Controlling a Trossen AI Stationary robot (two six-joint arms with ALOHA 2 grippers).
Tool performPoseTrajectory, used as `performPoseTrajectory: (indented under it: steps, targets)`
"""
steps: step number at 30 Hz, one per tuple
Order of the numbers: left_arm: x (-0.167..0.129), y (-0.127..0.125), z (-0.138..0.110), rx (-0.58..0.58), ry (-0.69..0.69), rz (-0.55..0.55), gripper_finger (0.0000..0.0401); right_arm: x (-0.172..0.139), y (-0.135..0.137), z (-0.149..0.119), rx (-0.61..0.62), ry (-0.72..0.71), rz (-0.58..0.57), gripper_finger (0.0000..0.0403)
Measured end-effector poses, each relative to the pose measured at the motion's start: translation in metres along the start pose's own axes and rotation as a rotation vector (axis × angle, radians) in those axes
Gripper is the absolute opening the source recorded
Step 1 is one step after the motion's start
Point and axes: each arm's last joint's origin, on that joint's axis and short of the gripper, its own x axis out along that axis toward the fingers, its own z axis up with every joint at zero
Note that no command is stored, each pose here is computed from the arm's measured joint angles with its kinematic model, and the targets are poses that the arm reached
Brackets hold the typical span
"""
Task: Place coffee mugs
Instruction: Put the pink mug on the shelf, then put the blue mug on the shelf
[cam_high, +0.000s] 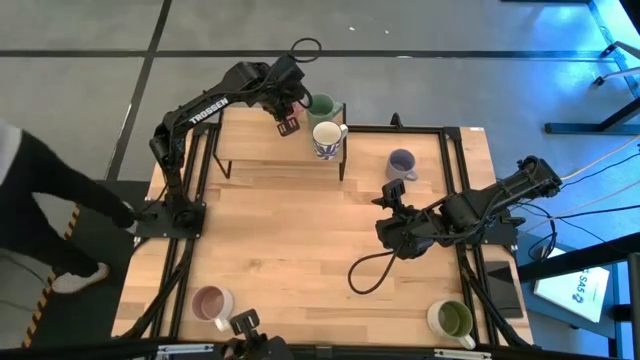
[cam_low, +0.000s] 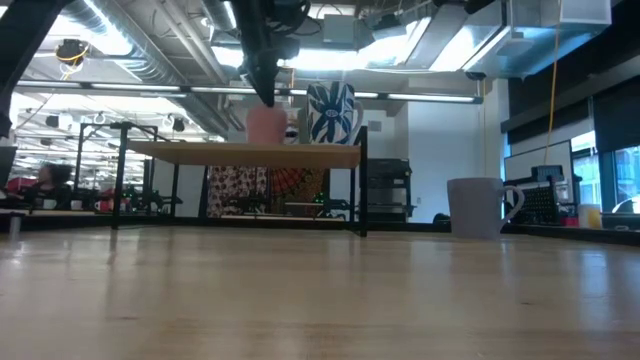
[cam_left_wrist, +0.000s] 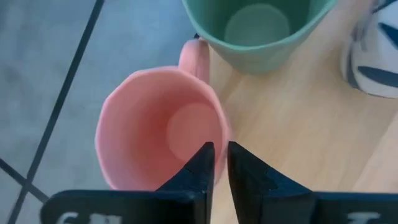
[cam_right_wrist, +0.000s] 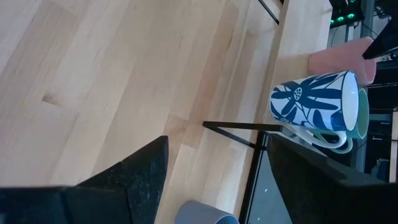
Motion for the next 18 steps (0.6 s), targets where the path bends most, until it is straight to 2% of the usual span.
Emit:
performPoseTrajectory:
  steps: [11, 18]
  targets:
    - [-0.003, -0.007, 0.008, 0.032, -0.064, 0.04, 0.0094, 0.0, 0.0, 0.0, 0.0, 0.0, 0.0, 0.0259]
    - [-0.022, -0.01, 0.009, 0.03, -0.149, 0.064, 0.0101, 0.0, 0.0, 0.0, 0.003, 0.0, 0.0, 0.0259]
